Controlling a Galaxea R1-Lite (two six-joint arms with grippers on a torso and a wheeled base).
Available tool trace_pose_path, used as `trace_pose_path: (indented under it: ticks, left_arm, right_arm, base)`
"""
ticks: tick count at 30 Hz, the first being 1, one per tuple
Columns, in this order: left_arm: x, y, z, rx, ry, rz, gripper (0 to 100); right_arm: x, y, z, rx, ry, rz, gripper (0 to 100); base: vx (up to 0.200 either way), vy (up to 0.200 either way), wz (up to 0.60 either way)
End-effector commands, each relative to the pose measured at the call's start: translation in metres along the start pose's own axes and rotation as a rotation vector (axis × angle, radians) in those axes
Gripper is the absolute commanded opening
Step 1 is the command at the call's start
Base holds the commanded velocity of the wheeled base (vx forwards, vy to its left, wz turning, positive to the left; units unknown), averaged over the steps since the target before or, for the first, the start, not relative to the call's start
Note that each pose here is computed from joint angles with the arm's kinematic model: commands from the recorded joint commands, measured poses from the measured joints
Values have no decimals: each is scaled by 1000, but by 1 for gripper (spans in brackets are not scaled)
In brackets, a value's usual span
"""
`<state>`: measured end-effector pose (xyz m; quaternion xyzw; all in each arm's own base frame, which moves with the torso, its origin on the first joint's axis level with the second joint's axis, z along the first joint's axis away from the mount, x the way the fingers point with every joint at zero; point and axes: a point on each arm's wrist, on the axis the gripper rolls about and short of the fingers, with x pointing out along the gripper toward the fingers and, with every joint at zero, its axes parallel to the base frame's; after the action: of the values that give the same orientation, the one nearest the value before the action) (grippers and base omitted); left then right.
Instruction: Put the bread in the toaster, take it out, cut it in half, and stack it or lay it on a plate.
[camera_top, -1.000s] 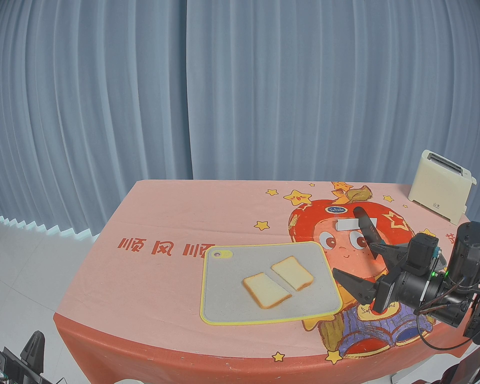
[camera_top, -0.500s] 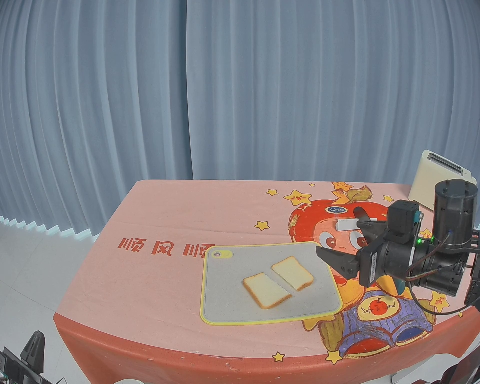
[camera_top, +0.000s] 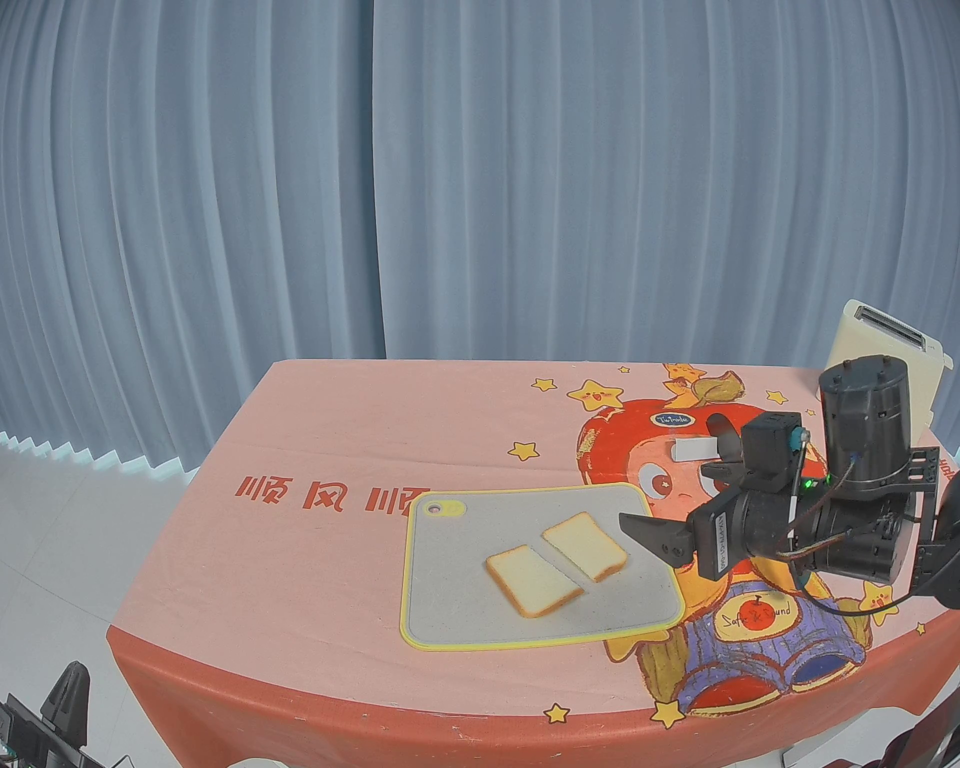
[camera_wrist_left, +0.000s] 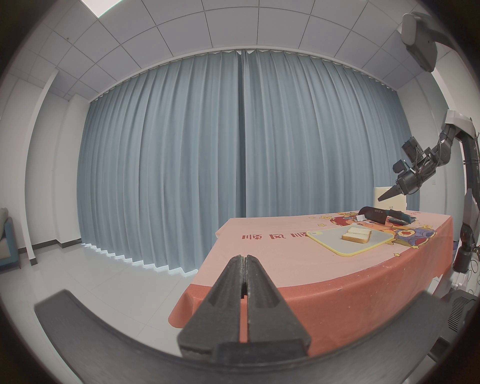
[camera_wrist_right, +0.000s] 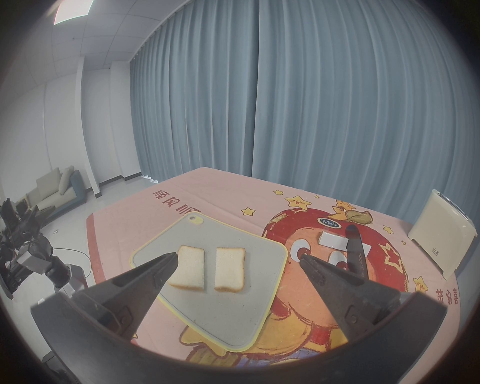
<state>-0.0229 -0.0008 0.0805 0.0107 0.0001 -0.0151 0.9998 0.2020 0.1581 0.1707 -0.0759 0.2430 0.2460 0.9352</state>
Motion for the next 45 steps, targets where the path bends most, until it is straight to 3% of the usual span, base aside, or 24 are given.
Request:
trace_pose_path:
  ticks: [1,9,14,27,45]
  left_arm:
    - [0,0,-5,0,0,1,0]
    - [0,0,-5,0,0,1,0]
    - [0,0,-5,0,0,0,0]
    - [0,0,-5,0,0,1,0]
    - [0,0,-5,0,0,0,0]
  right_arm:
    - [17,0,-8,-3,56,-11,100]
    - [27,3,-12,-8,82,-37,100]
    - [37,2,-17,-10,110,-92,100]
    - [54,2,-29,-18,173,-127,100]
    - [68,-4,-26,25,174,-200,100]
  base:
    - [0,0,0]
    - [0,0,0]
    - [0,0,0]
    - [0,0,0]
    - [0,0,0]
